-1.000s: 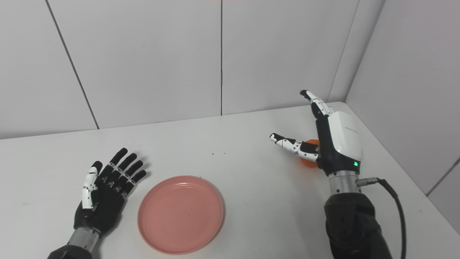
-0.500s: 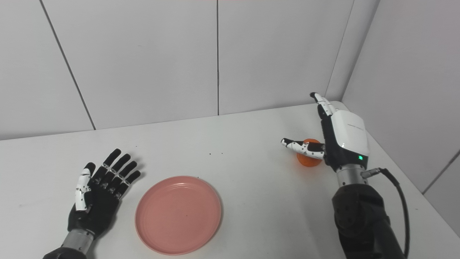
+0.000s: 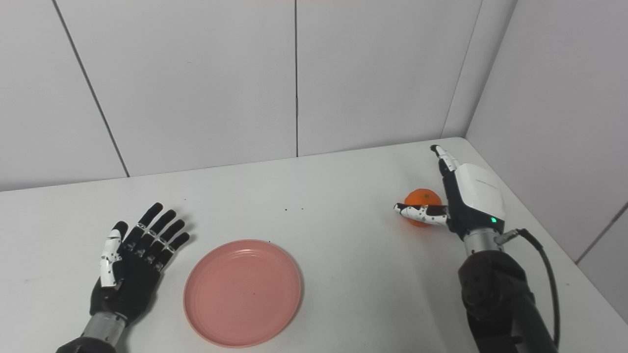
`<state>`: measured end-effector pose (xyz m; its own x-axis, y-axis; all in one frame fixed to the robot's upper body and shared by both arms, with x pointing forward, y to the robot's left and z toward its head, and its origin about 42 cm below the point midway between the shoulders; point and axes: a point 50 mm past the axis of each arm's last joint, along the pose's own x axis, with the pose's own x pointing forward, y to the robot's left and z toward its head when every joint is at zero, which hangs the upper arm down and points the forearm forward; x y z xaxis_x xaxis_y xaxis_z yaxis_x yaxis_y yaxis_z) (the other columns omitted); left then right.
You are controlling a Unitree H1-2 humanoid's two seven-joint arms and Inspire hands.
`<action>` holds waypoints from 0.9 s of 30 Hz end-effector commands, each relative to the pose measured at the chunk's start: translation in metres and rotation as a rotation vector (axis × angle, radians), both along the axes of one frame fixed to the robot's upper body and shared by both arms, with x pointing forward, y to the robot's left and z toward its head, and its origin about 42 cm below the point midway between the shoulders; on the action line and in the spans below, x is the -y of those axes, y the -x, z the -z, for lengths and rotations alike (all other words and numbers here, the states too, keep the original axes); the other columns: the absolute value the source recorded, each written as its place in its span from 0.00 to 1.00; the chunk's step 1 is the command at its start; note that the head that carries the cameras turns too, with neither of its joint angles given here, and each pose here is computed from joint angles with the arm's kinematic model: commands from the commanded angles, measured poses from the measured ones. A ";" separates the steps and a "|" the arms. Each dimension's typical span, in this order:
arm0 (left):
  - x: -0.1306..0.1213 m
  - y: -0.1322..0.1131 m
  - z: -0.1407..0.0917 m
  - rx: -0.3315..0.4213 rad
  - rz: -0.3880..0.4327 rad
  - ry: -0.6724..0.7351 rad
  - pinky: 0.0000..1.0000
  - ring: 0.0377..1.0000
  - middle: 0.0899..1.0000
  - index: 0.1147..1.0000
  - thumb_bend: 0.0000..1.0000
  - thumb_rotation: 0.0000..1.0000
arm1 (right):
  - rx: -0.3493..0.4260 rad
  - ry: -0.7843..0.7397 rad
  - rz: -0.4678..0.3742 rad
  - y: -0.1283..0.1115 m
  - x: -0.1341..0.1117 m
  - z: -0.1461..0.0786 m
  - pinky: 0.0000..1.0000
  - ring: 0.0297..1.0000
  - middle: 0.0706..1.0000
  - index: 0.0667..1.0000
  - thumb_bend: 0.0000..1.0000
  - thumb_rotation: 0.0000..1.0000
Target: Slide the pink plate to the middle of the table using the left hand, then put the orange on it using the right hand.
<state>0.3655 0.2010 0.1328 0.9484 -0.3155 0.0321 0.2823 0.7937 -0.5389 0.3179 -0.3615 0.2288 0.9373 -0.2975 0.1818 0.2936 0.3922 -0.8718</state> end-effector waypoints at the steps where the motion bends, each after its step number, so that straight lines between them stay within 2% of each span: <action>1: -0.005 0.003 0.007 -0.050 -0.014 -0.021 0.77 0.79 0.79 0.78 0.30 1.00 | 0.043 0.026 0.034 -0.007 0.005 -0.016 0.70 0.84 0.90 0.92 0.99 0.47; 16: -0.006 0.004 0.013 -0.053 -0.009 -0.030 0.79 0.80 0.79 0.78 0.29 1.00 | -0.013 -0.036 0.064 -0.019 0.008 0.006 0.71 0.84 0.90 0.92 0.99 0.46; 27: -0.008 0.004 0.015 -0.053 -0.010 -0.038 0.79 0.80 0.79 0.78 0.29 1.00 | -0.022 -0.070 0.078 -0.027 0.013 0.018 0.71 0.83 0.90 0.92 0.98 0.44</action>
<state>0.3659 0.2027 0.1315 0.9481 -0.3160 0.0342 0.2854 0.7989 -0.5294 0.3357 -0.3718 0.1911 0.9236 -0.3788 0.0592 0.2403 0.4517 -0.8592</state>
